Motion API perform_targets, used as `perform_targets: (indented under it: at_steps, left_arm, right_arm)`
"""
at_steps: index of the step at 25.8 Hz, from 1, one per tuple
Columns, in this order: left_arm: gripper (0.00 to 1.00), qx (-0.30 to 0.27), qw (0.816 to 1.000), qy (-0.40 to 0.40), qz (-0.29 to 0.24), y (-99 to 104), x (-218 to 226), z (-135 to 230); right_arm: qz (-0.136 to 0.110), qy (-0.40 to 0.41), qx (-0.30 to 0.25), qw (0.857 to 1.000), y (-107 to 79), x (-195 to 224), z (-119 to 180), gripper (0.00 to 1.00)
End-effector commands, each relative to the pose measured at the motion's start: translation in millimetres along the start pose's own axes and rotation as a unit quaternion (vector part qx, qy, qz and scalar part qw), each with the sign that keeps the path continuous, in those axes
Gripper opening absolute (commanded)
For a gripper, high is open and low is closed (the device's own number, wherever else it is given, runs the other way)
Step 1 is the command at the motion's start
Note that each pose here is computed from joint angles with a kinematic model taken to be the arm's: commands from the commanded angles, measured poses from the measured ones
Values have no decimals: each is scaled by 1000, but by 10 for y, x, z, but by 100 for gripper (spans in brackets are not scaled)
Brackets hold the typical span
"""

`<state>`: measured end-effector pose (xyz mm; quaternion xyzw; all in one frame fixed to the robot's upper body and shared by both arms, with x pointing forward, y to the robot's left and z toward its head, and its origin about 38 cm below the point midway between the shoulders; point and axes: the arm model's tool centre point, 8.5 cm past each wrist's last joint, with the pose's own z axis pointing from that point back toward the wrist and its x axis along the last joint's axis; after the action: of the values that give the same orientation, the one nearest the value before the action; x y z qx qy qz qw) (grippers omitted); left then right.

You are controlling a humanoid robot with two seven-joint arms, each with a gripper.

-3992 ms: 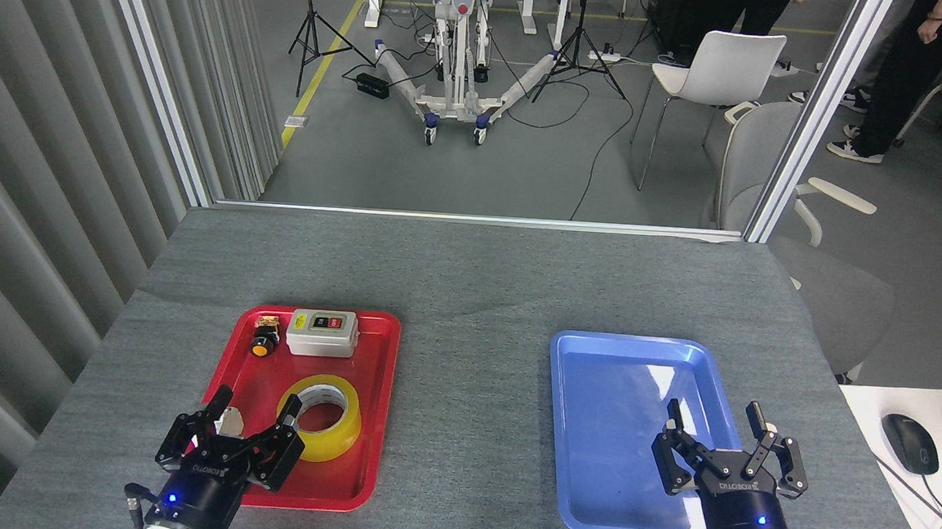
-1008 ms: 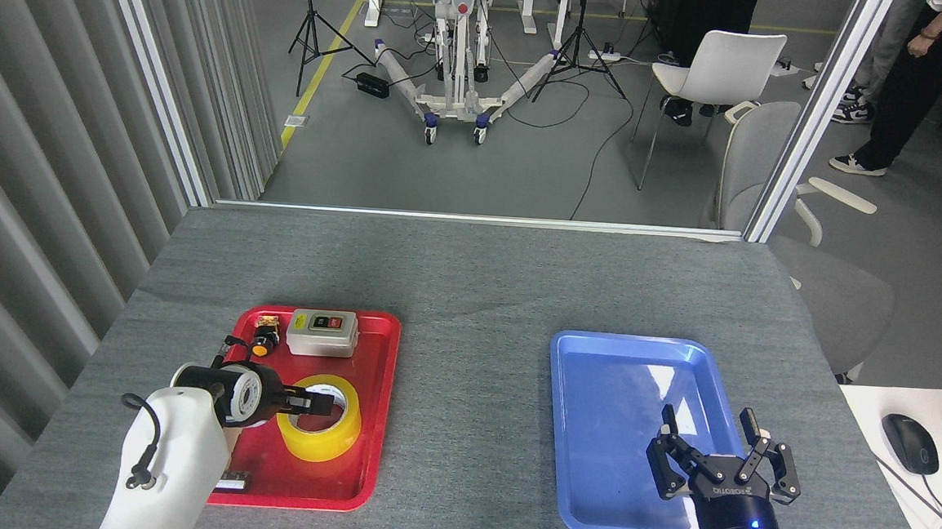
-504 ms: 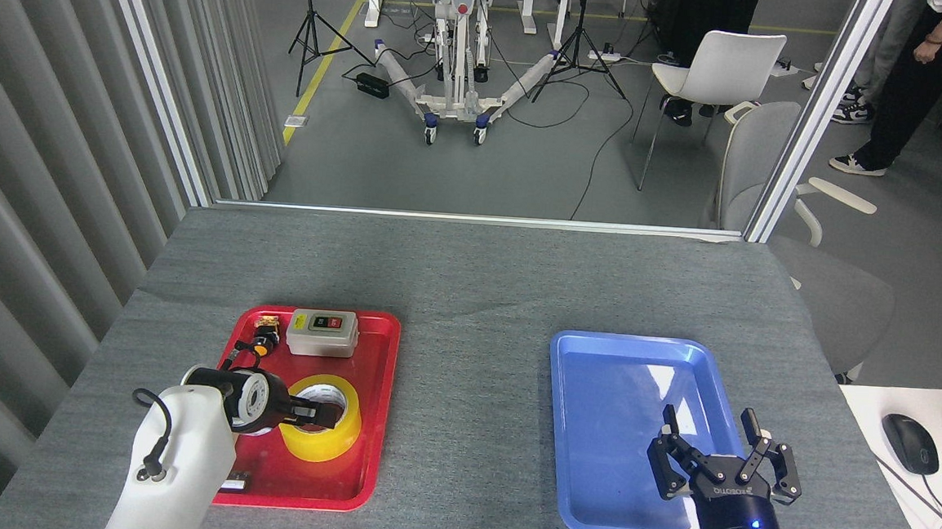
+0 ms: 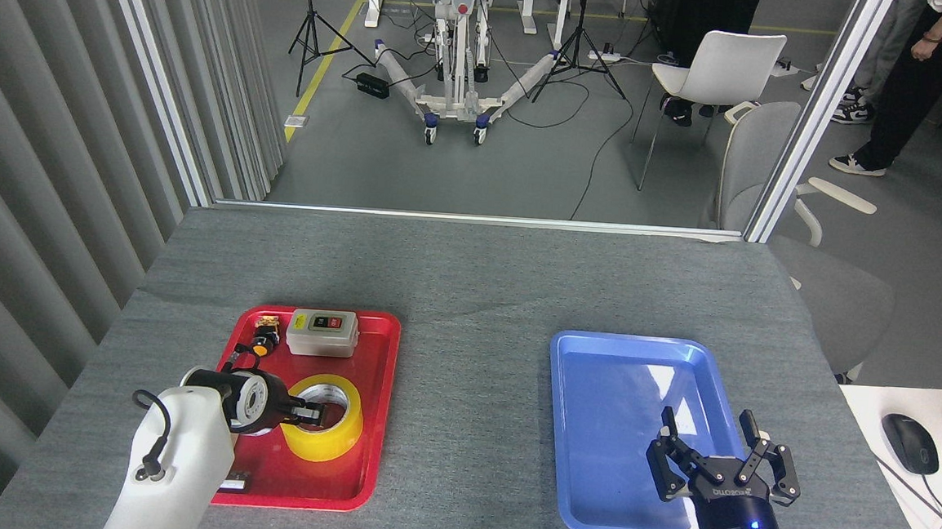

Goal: Place and move tape with both arms
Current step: 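Grasp the yellow tape roll's rim with the left gripper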

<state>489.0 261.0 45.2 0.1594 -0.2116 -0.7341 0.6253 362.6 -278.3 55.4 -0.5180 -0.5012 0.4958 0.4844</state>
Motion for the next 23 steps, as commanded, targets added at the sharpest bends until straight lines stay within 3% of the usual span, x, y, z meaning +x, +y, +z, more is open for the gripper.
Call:
perform_targets:
  at_steps: [1, 8, 11, 17, 23]
  left_arm:
    - [45, -1, 1000, 3, 4, -16, -26, -12]
    - [45, 2, 1000, -1, 0, -3, -47, 10]
    - [44, 12, 999, -37, 2, 15, -27, 39]
    - [16, 33, 993, -109, 6, 10, -64, 98]
    - [0, 25, 991, -132, 18, -70, -56, 36]
  right_arm:
    - [-1, 0, -1, 1000, 1, 4, 3, 100]
    - [0, 1, -1, 1000, 0, -3, 3, 100]
    - [0, 1, -1, 1000, 1, 2, 3, 100]
    - [0, 1, 0, 1000, 6, 2, 8, 100]
    - [0, 3, 0, 1000, 0, 4, -2, 100]
